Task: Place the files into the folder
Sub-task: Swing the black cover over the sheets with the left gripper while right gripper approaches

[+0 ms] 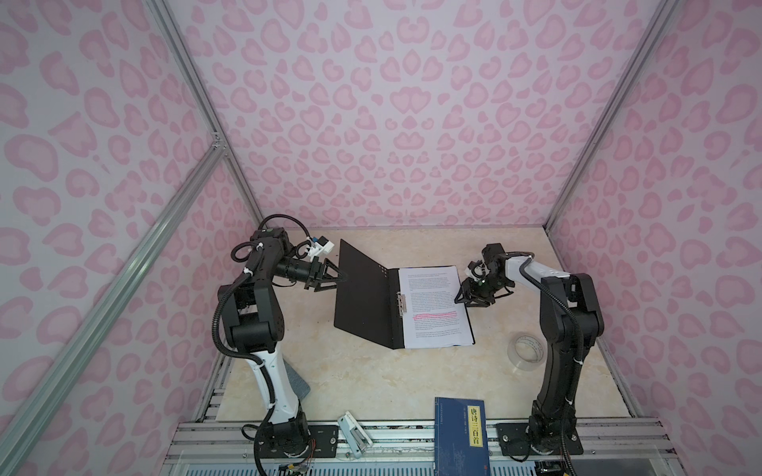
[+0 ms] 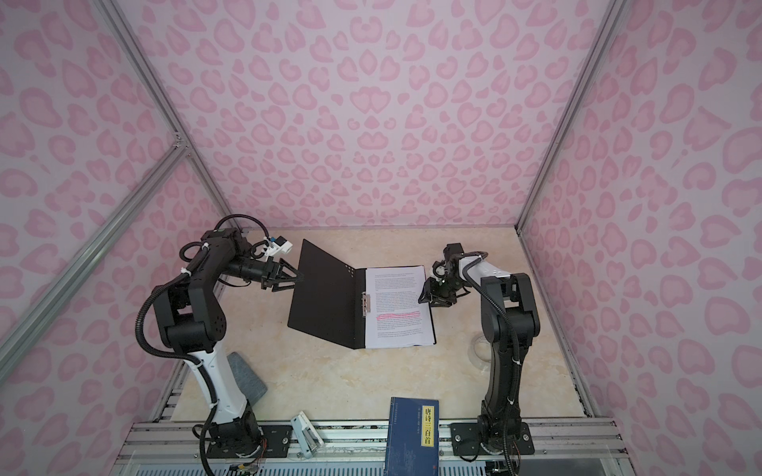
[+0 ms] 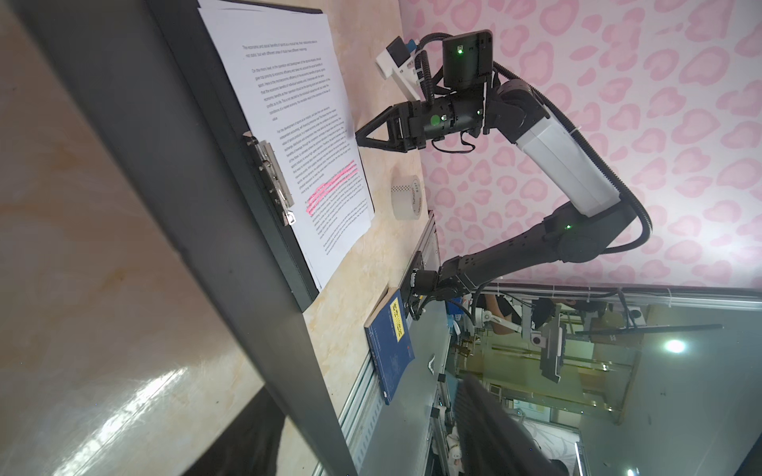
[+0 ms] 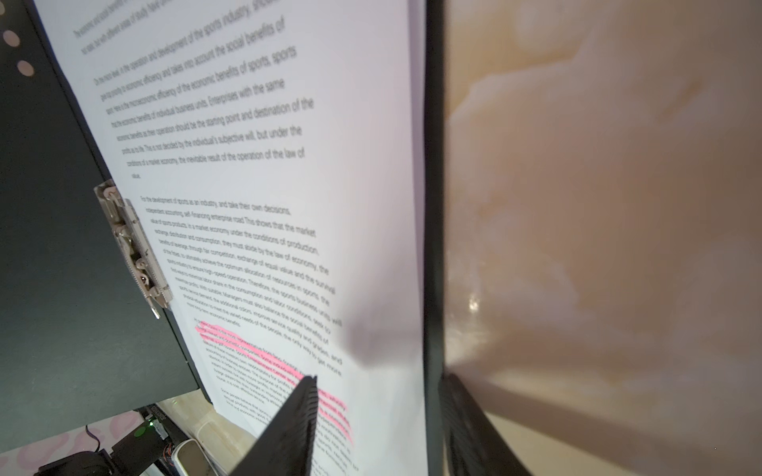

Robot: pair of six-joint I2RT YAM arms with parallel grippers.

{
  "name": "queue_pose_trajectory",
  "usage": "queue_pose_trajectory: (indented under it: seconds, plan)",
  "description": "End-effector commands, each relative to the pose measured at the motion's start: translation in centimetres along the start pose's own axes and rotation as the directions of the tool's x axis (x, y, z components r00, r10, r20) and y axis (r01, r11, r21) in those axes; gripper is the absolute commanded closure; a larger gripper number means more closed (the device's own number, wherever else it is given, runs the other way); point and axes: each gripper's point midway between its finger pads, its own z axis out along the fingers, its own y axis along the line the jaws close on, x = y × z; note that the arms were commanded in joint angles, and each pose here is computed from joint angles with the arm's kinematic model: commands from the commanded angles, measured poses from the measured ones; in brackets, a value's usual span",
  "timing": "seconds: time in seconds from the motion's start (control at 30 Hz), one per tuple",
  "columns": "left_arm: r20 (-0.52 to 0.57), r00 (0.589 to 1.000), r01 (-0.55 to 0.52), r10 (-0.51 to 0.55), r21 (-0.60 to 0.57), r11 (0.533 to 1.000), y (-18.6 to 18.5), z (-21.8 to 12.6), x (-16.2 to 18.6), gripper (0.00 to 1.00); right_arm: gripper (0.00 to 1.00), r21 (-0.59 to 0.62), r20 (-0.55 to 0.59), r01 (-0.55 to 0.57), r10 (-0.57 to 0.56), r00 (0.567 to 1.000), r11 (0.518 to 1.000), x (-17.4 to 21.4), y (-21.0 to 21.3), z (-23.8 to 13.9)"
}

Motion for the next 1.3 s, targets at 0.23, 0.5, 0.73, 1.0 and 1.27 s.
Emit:
queue_pose_trajectory:
  seconds: [0.23, 0.5, 0.73, 1.0, 1.27]
  plan:
    - [-0.039, 0.995, -0.093, 0.092, -0.018, 0.995, -3.8, 2.9, -1.0, 0.28, 0.48, 0.102, 0.006, -0.06, 0.06, 0.998, 0.993, 0.5, -3.0, 0.3]
    - [-0.085, 0.983, -0.165, 0.161, -0.051, 0.985, -5.9, 5.1, -1.5, 0.27, 0.48, 0.093, 0.021, -0.076, 0.074, 0.997, 0.993, 0.4, -3.4, -0.2]
    - [-0.1, 0.976, -0.202, 0.195, -0.061, 0.978, -7.2, 6.9, -2.3, 0.26, 0.48, 0.078, 0.096, -0.077, 0.07, 0.993, 0.994, -0.2, -3.4, -2.5]
    - [-0.122, 0.97, -0.22, 0.211, -0.065, 0.973, -7.7, 9.0, -2.7, 0.26, 0.48, 0.019, 0.216, -0.037, 0.032, 0.976, 0.999, -1.5, -0.7, -7.0]
    - [-0.119, 0.97, -0.22, 0.213, -0.047, 0.974, -7.9, 10.5, -3.3, 0.25, 0.47, -0.304, 0.264, 0.062, 0.022, 0.964, 0.951, -2.4, 6.5, -9.8]
